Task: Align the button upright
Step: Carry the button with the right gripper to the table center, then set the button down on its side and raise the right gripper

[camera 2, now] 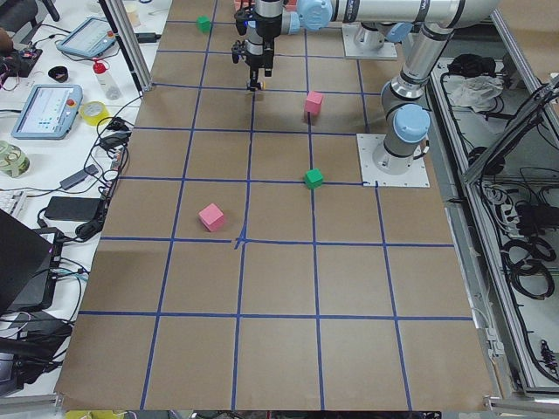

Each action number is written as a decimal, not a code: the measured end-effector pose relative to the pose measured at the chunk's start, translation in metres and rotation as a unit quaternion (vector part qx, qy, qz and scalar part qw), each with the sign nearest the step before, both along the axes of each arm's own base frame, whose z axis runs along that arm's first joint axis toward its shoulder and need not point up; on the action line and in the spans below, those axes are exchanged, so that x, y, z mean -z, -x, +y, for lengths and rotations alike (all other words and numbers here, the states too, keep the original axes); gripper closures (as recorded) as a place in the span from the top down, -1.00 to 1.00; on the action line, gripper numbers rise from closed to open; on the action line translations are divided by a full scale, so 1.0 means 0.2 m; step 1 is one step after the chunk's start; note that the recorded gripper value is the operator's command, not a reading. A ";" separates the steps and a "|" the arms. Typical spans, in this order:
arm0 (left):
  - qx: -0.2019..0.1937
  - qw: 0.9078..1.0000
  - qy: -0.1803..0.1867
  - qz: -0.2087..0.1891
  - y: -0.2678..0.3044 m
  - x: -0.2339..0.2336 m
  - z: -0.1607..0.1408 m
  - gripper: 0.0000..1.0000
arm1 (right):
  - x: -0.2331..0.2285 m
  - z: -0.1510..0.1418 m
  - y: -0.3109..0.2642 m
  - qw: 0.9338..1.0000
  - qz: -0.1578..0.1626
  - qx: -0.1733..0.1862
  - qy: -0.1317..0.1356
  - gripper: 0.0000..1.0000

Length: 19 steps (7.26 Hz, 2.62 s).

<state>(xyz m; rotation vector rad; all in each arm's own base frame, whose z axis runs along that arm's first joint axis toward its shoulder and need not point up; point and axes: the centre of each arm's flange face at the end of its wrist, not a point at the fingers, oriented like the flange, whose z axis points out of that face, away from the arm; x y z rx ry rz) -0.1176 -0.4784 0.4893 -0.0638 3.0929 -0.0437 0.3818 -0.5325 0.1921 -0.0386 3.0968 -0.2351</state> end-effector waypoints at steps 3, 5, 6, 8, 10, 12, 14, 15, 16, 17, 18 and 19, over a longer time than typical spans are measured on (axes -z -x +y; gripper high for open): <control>-0.002 1.000 0.006 0.000 -0.01 -0.01 -0.01 1.00 | 0.03 0.02 0.00 1.000 -0.007 0.000 0.002 -0.61; -0.004 1.000 0.008 0.001 -0.01 -0.01 -0.01 1.00 | 0.04 0.04 0.01 1.000 -0.005 -0.002 -0.002 0.82; -0.005 1.000 0.006 -0.001 -0.02 0.00 -0.01 1.00 | 0.05 0.05 0.01 1.000 -0.004 -0.004 -0.003 1.00; -0.005 1.000 0.003 -0.002 -0.02 0.00 -0.01 1.00 | -0.08 0.04 0.01 1.000 -0.009 -0.017 0.011 1.00; -0.002 1.000 0.003 -0.010 -0.03 0.00 -0.01 1.00 | -0.42 0.04 0.09 0.999 -0.006 -0.038 0.013 1.00; 0.001 0.997 0.002 -0.074 -0.09 -0.01 -0.01 1.00 | -0.88 0.01 0.38 0.999 0.009 -0.040 -0.012 1.00; -0.004 0.998 -0.001 -0.057 -0.07 0.01 -0.02 1.00 | -1.30 0.14 0.71 0.997 0.033 -0.042 -0.054 1.00; -0.009 0.999 -0.006 -0.037 -0.05 0.05 -0.03 1.00 | -1.43 0.23 0.84 0.995 0.043 -0.045 -0.073 1.00; -0.014 0.999 -0.011 -0.027 -0.02 0.10 -0.04 1.00 | -1.53 0.30 0.92 0.995 0.045 -0.041 -0.076 1.00; -0.016 1.000 -0.012 -0.023 0.02 0.15 -0.06 1.00 | -1.59 0.33 0.97 0.996 0.044 -0.037 -0.067 1.00; -0.019 1.000 -0.002 -0.014 0.11 0.22 -0.08 1.00 | -1.64 0.33 0.99 0.997 0.041 -0.033 -0.049 1.00; -0.027 1.000 0.014 0.007 0.21 0.34 -0.12 1.00 | -1.66 0.33 1.01 0.998 0.039 -0.029 -0.036 1.00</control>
